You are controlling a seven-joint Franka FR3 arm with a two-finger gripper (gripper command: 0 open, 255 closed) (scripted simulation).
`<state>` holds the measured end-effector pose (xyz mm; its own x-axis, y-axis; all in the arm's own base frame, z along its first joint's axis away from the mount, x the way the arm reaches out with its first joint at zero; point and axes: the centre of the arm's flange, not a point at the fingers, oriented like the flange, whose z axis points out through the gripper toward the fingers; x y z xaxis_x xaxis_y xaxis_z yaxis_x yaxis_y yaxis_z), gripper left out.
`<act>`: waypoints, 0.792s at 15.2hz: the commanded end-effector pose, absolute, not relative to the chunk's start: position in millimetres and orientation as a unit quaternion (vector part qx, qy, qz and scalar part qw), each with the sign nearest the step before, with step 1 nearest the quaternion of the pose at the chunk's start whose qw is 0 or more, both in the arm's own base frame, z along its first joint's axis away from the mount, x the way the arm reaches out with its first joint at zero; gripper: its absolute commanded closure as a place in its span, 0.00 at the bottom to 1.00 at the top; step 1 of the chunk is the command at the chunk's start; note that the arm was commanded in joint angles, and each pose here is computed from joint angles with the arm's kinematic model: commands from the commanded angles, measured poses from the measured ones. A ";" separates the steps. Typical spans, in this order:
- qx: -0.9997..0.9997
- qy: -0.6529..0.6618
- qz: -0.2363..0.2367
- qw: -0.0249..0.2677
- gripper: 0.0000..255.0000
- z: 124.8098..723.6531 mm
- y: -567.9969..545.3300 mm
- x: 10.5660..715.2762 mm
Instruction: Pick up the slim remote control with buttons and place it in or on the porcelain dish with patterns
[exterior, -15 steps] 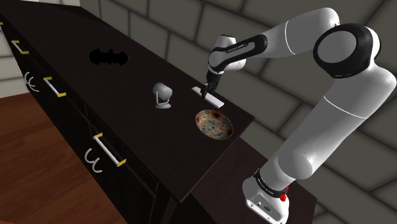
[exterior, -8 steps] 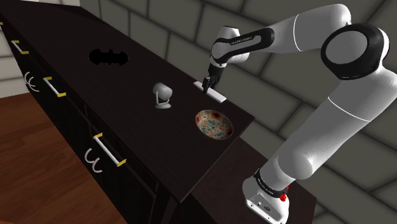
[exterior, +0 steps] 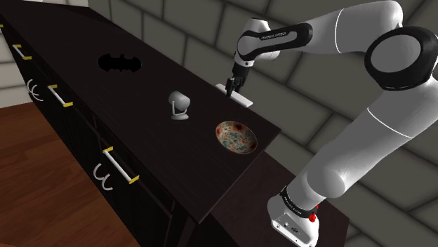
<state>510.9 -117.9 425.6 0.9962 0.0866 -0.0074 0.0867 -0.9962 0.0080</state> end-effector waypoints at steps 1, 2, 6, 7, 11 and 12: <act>0.999 0.043 -0.004 0.004 1.00 429.7 -105.3 494.4; 0.999 0.043 -0.004 0.004 1.00 429.8 -96.9 484.2; 0.999 0.043 -0.004 0.004 1.00 430.4 -63.2 443.6; 0.999 0.043 -0.004 0.004 1.00 430.5 -54.8 433.4; 0.999 0.043 -0.004 0.004 1.00 431.1 -21.1 392.8; 0.999 0.043 -0.004 0.004 1.00 431.2 -12.7 382.6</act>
